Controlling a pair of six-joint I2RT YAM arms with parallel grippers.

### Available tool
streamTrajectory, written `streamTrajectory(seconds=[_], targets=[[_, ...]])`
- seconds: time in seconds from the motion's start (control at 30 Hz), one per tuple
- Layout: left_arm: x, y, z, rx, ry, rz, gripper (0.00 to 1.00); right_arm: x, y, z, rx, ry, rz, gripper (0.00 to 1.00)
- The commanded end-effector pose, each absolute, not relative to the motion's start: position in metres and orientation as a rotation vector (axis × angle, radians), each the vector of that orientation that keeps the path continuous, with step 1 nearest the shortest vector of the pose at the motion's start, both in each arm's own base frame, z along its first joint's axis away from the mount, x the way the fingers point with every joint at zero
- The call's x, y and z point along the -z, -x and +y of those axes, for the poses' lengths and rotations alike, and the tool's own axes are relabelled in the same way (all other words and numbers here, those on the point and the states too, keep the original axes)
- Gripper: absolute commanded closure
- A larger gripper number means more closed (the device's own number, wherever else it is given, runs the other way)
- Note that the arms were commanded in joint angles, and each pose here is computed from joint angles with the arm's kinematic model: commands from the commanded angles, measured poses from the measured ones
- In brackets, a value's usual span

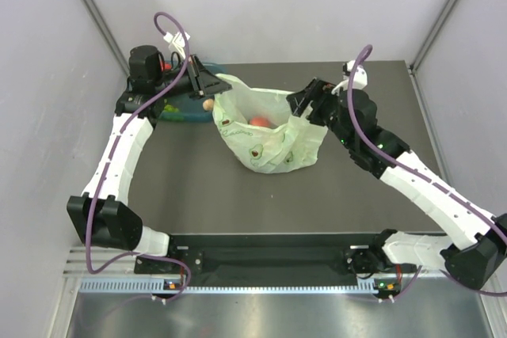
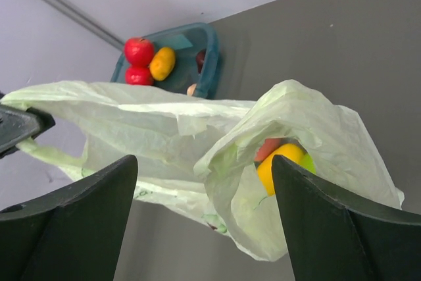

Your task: Place the fake fruits into the plastic bag and tie a complex knot

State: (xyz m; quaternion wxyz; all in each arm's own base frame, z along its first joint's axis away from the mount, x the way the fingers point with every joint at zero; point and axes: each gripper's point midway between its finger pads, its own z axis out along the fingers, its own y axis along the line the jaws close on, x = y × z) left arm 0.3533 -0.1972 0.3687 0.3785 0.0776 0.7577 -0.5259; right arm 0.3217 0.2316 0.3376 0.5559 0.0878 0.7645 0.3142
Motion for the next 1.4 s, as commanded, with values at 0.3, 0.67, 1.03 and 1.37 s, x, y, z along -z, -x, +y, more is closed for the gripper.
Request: streamTrajectory(seconds=[0.3,0.67,1.03,1.37], targets=[[-0.394,-0.344,-0.196,1.3,-0.279,1.857,0.79,-0.386,-0.347,0.239,-0.733,-0.203,1.499,0.19],[-0.399,-0.344,-0.196,1.305,-0.278,1.849,0.8,-0.412,-0.341,0.28,-0.909,-0.013,1.403,0.18],[-0.452,-0.344,-0.2,1.34,-0.311,1.756,0.8,-0.475,-0.302,0.27,-1.159,0.144,1.195,0.37],[-0.565,-0.341,-0.19,1.476,-0.308,1.528,0.8,-0.568,-0.28,0.218,-1.232,0.201,1.05,0.37]])
